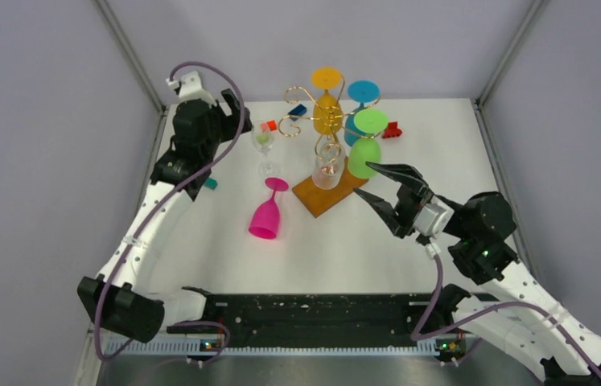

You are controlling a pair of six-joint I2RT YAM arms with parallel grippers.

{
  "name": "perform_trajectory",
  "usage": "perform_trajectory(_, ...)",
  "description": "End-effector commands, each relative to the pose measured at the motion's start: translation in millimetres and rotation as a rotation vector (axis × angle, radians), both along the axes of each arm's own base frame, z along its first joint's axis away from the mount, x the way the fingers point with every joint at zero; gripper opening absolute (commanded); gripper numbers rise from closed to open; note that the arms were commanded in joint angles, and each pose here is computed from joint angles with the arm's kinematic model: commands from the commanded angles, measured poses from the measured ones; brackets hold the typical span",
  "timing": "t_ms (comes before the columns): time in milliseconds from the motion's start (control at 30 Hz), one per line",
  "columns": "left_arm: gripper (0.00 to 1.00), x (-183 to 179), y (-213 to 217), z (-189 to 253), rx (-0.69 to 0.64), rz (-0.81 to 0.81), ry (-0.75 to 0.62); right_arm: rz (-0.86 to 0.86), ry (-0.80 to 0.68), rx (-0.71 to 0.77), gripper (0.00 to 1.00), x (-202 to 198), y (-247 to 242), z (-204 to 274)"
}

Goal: Place the wine glass upside down on the wine glass rack
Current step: Pick up the wine glass at the center of the board.

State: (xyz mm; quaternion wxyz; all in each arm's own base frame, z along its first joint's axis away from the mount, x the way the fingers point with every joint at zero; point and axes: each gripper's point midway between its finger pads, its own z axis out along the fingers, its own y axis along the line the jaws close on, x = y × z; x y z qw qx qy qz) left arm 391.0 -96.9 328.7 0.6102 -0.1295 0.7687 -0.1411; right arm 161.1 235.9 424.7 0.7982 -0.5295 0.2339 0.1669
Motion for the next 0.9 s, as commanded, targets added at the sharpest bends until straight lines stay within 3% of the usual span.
perform_trajectory(0, 0.89, 7.6, 11.8, -9.9, 0.044, 0.000, 0.178, 0.049, 0.167, 0.197, 0.53, -15.0, -16.2, 38.9)
perform_trajectory(167, 0.86, 37.6, -4.1, -24.2, -0.002, -0.111, 0.286, -0.129, 0.530, 0.439, 0.57, 20.4, -49.9, 65.9)
perform_trajectory(267, 0.80, 45.4, -17.5, -42.9, -0.001, -0.182, 0.390, -0.279, 0.640, 0.490, 0.56, 42.2, -67.2, 65.1)
perform_trajectory(500, 0.76, 61.9, -23.1, -48.9, 0.015, -0.206, 0.426, -0.379, 0.728, 0.474, 0.56, 57.6, -71.8, 49.7)
perform_trajectory(733, 0.73, 72.4, -15.2, -57.7, 0.057, -0.166, 0.447, -0.390, 0.723, 0.492, 0.57, 56.9, -76.6, 48.5)
perform_trajectory(867, 0.67, 75.8, -13.5, -63.2, 0.072, -0.160, 0.464, -0.394, 0.725, 0.486, 0.57, 57.0, -76.4, 44.0)
